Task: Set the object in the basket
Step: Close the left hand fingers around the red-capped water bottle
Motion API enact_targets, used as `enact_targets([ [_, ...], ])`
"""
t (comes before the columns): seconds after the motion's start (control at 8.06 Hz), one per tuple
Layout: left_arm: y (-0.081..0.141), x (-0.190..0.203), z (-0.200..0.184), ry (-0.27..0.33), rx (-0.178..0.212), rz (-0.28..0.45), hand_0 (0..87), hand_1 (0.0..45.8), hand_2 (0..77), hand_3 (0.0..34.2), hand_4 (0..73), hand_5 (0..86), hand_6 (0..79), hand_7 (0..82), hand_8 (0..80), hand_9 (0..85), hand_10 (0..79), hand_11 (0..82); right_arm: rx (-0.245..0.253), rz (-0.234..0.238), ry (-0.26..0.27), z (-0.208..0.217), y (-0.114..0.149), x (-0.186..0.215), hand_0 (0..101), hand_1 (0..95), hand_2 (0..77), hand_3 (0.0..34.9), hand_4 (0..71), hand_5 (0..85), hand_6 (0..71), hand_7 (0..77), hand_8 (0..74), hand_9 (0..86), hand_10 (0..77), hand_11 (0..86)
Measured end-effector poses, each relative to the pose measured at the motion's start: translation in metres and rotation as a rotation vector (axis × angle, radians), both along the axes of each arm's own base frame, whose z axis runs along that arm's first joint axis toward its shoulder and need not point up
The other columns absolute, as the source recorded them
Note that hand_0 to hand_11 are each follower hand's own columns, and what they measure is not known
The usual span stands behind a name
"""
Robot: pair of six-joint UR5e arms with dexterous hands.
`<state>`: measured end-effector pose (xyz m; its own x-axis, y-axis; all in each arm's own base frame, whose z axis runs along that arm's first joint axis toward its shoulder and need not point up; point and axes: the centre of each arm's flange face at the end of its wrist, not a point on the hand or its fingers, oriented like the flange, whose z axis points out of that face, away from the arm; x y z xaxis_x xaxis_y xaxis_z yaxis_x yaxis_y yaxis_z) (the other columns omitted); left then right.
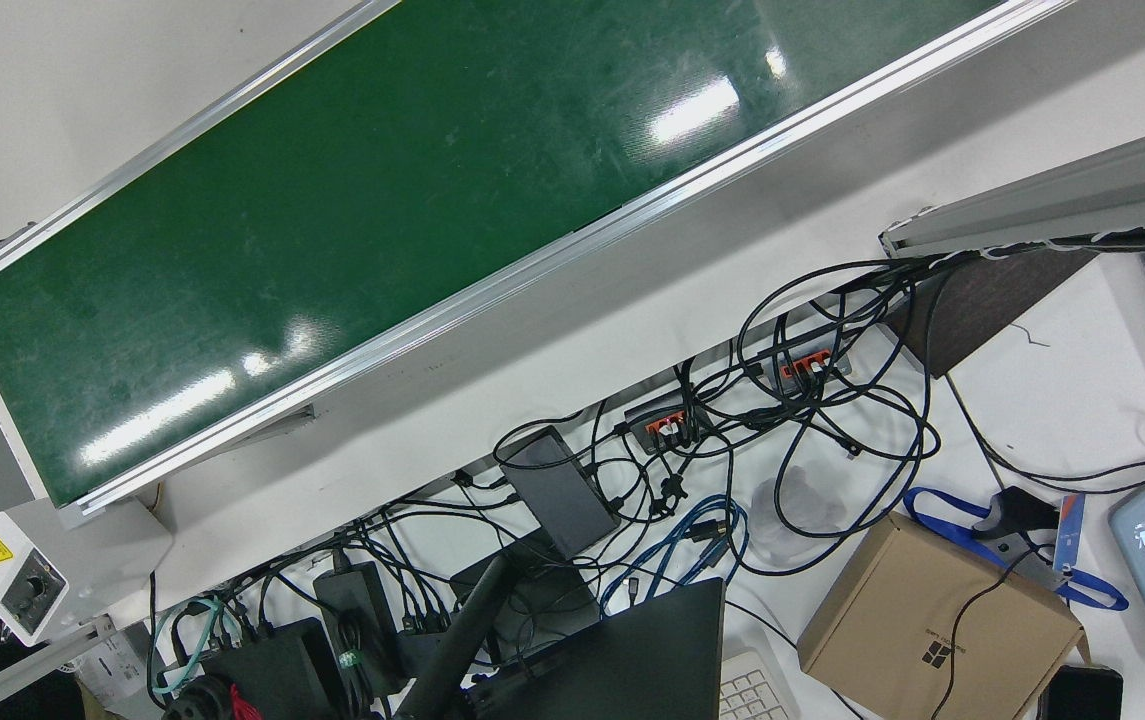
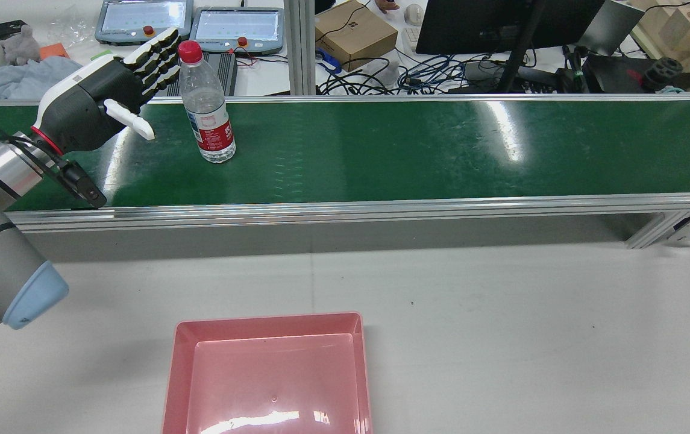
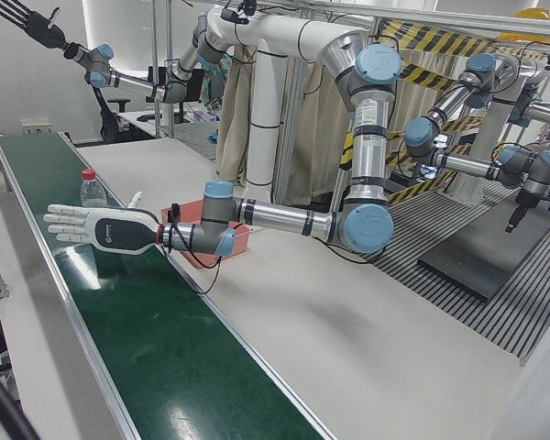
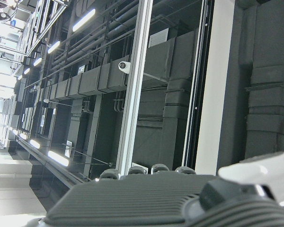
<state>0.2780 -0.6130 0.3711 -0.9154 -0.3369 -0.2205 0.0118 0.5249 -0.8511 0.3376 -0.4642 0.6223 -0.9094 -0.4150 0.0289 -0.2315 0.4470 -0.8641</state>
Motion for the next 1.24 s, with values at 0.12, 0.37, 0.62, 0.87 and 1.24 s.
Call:
enact_targets([
  [0.12, -0.001, 0.003, -0.006, 0.006, 0.006, 0.003, 59.4, 6.5, 0.5, 0.5, 1.1, 5.4, 0.0, 0.5, 0.0, 0.5, 1.6, 4.9, 0.0, 0.0, 0.0, 0.0, 0.0, 0.0, 0, 0.0, 1.1, 0.1, 0.5, 0.0, 0.0, 0.5, 0.0, 0.0, 0.5, 0.0],
  [0.37, 0.002, 0.018, -0.009, 0.003, 0.005, 0.022, 59.4, 6.5, 0.5, 0.6, 1.1, 6.5, 0.0, 0.5, 0.0, 0.5, 2.7, 6.0, 0.0, 0.0, 0.0, 0.0, 0.0, 0.0, 0, 0.0, 1.1, 0.1, 0.5, 0.0, 0.0, 0.5, 0.0, 0.0, 0.5, 0.0],
  [0.62, 0.001, 0.025, -0.004, -0.009, -0.005, 0.023, 59.4, 6.5, 0.5, 0.5, 1.1, 6.5, 0.0, 0.5, 0.0, 0.5, 2.7, 6.0, 0.0, 0.0, 0.0, 0.0, 0.0, 0.0, 0, 0.0, 1.1, 0.1, 0.5, 0.0, 0.0, 0.5, 0.0, 0.0, 0.5, 0.0],
  [0.87, -0.001, 0.027, -0.009, -0.007, -0.004, 0.024, 59.4, 6.5, 0.5, 0.6, 1.1, 7.6, 0.0, 0.5, 0.0, 0.5, 2.7, 6.0, 0.001, 0.0, 0.0, -0.001, 0.0, 0.0, 0, 0.0, 1.1, 0.2, 0.5, 0.0, 0.0, 0.5, 0.0, 0.0, 0.5, 0.0],
  [1.24, -0.004, 0.024, -0.014, -0.04, -0.047, 0.014, 63.1, 24.0, 2.2, 0.3, 1.1, 29.5, 7.1, 9.3, 11.5, 16.4, 18.0, 28.9, 0.002, 0.001, 0.0, -0.001, 0.0, 0.0, 0, 0.0, 1.1, 0.1, 0.5, 0.0, 0.0, 0.5, 0.0, 0.0, 0.5, 0.0],
])
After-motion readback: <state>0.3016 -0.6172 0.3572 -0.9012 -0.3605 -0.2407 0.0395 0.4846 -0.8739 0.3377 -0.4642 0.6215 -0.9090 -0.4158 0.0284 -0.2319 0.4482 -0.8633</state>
